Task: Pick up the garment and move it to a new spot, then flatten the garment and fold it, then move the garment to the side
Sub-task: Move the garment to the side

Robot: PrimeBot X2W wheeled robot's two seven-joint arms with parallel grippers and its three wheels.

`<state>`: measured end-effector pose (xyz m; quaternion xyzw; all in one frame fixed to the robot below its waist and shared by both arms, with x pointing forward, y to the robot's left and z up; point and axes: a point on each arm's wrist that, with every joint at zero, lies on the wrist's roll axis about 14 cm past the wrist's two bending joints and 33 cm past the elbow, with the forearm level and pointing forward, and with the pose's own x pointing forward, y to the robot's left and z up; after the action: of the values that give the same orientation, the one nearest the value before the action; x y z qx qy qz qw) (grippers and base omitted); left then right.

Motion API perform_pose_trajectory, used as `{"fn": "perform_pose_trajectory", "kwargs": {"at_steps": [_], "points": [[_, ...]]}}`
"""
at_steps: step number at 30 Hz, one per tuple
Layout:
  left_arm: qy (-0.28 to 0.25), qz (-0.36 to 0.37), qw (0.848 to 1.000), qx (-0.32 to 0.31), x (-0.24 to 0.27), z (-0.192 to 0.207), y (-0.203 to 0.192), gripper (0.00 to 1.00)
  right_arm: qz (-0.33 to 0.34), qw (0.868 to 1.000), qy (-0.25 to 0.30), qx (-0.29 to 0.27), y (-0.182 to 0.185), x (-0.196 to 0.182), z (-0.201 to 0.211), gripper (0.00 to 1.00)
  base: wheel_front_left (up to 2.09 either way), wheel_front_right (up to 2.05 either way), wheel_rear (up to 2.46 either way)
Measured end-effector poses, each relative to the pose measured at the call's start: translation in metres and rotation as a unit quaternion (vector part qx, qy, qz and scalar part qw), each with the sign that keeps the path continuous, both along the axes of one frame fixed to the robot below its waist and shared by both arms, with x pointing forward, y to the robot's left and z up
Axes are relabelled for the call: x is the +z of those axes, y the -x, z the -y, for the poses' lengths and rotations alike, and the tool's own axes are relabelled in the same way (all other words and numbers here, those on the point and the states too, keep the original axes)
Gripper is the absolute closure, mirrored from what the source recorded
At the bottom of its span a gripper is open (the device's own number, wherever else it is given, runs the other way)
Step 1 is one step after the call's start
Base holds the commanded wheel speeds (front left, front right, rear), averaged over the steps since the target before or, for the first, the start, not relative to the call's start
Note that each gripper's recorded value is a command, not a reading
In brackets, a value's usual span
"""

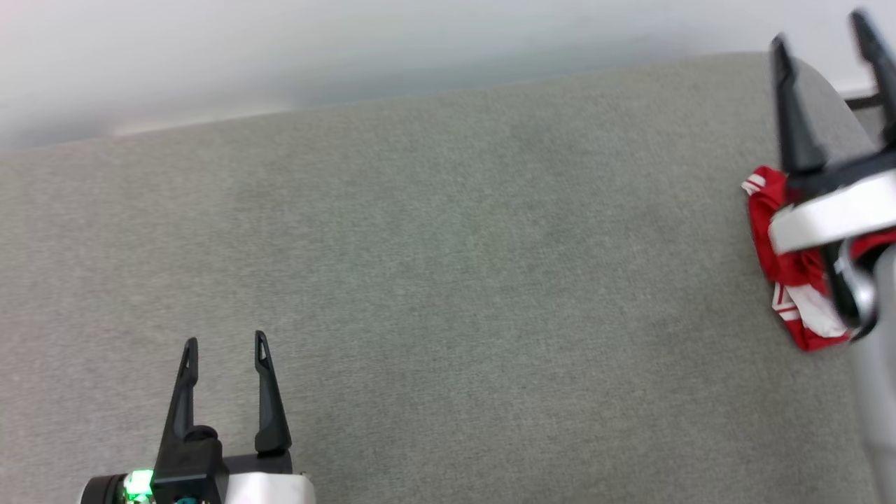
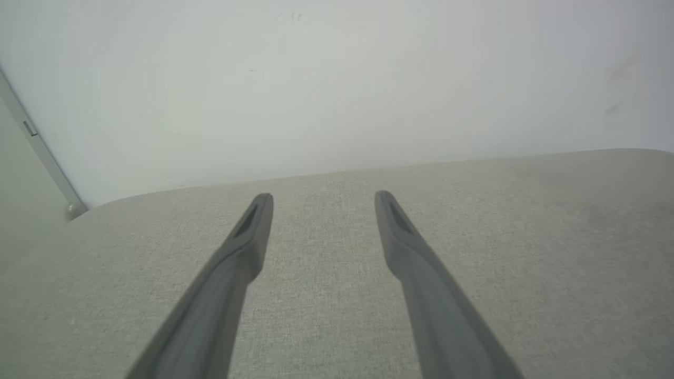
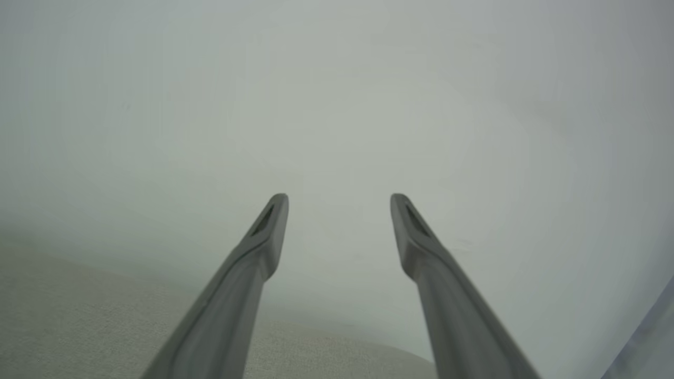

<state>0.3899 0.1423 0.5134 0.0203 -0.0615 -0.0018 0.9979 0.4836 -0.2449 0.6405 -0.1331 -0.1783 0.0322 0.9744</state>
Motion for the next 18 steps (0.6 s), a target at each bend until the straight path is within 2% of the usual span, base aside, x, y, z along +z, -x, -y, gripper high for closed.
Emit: {"fn": "perform_pose_trajectory", "kwargs": {"at_steps": [7,18], "points": [[0.000,0.006,1.000,0.019,0.008,-0.013,0.021,0.00,-0.021,0.997,-0.067,0.045,0.034,-0.035,-0.051,0.00,0.00,0.00,0.00],[-0.002,0.009,0.999,0.039,0.012,-0.029,0.046,0.00,-0.088,0.987,-0.131,0.037,0.087,-0.093,-0.066,0.00,0.00,0.00,0.00]]}}
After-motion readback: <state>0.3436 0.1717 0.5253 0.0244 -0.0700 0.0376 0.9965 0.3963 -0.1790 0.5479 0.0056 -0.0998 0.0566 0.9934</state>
